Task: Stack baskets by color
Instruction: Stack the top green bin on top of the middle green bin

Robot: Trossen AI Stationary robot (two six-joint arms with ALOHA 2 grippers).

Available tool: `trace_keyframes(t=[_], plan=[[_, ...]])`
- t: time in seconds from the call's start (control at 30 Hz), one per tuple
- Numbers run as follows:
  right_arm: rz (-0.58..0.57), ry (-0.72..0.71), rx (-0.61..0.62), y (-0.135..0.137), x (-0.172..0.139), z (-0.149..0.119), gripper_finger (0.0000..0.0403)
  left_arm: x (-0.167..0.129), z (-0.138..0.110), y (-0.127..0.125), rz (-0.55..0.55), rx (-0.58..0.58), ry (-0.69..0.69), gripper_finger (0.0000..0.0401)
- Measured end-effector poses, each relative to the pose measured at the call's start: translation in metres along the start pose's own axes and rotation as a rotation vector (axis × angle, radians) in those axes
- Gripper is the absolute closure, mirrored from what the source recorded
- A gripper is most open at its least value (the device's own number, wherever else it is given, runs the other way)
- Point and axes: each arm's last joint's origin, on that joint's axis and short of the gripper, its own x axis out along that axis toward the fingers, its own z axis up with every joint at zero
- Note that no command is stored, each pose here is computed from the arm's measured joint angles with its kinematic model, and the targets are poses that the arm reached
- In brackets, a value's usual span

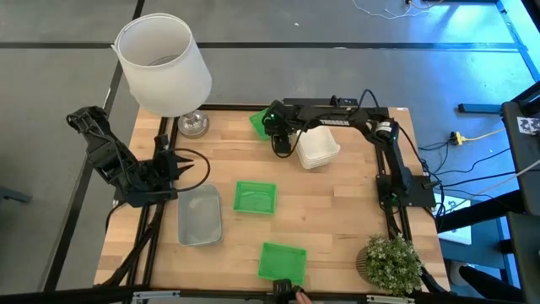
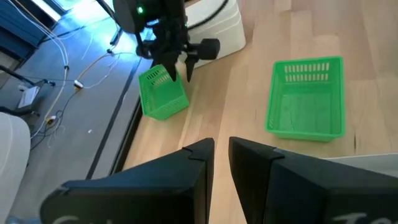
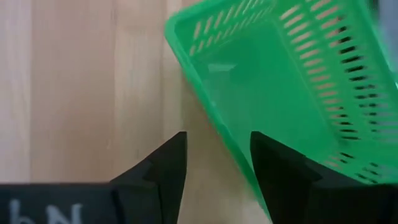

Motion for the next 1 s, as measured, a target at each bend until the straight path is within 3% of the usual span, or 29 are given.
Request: trace_keyframes(t=[0.3, 0.4, 0.53, 0.6, 1.0], plan=[[0.015, 0.036, -0.037, 0.004, 0.02, -0.006, 0.0242, 0.0, 0.0, 0.0, 0.001, -0.018, 0.0, 0.036], [0.016, 0.035, -0.034, 0.004, 0.02, -0.005, 0.0281, 0.0, 0.0, 0.0, 0.0, -0.021, 0.0, 0.036], [0.013, 0.027, -0.024, 0.003, 0.016, 0.0, 0.0371, 0.0, -0.001, 0.0, 0.003, -0.013, 0.004, 0.036], [0.01, 0.019, -0.024, 0.004, 0.014, 0.004, 0.0392, 0.0, -0.001, 0.001, 0.004, -0.011, 0.006, 0.036], [-0.041, -0.088, -0.044, 0.02, -0.041, 0.069, 0.0401, 0.0, -0.001, 0.0, -0.011, -0.011, 0.015, 0.036]])
